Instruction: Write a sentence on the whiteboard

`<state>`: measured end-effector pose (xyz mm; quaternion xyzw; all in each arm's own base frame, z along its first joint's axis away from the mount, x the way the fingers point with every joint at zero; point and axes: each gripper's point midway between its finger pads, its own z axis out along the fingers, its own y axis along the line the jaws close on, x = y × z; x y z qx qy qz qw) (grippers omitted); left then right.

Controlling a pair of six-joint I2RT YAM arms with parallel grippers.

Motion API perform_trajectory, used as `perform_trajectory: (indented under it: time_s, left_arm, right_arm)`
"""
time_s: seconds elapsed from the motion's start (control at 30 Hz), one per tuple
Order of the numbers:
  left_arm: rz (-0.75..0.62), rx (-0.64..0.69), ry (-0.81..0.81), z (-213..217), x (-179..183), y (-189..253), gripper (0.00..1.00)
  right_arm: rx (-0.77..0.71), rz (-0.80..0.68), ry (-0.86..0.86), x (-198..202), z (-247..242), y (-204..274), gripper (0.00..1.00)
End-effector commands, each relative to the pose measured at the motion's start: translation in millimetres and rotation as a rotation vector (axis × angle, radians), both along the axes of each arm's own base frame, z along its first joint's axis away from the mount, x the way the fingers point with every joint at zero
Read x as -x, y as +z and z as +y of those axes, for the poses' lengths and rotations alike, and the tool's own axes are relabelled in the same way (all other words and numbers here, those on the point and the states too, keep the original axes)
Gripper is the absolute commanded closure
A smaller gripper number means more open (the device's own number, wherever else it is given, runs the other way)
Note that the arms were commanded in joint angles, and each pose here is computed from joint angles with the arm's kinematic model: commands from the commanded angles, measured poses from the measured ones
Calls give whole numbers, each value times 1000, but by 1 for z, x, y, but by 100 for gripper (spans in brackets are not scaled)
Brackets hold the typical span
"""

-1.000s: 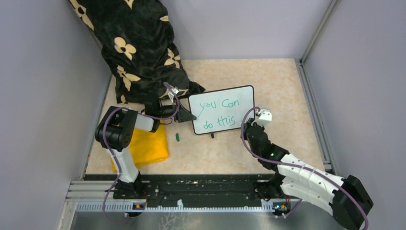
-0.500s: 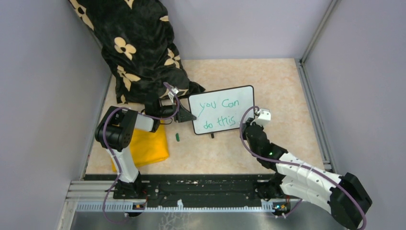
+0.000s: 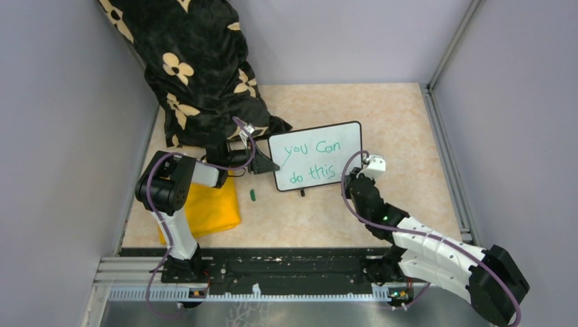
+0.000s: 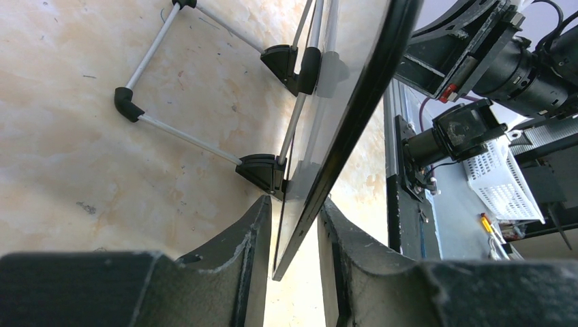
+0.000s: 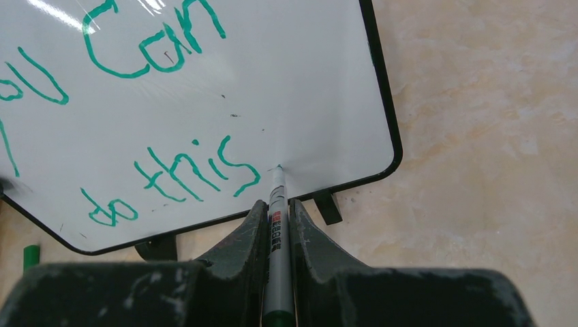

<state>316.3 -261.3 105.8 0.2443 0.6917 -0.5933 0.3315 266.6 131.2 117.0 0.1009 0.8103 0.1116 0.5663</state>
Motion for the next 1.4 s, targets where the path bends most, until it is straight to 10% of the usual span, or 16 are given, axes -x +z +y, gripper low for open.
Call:
perform_trajectory:
  time_s: [0.0,0.57,0.93,1.37]
  left_arm:
    - [-4,-4,-4,-1,0,-1,63]
    - [-57,11,-8,0,5,7,54]
    - [-94,-12,32,5,10,14,2]
    - [-52,-211,320,34,-12,25,1]
  right_arm:
    - [-37,-25,-10,-1,-2,12,100]
    - [-87,-70,104,28,-7,59,100]
    - [-121,-130,130,38,-12,80,100]
    - [-158,-205,160,42,-12,99,100]
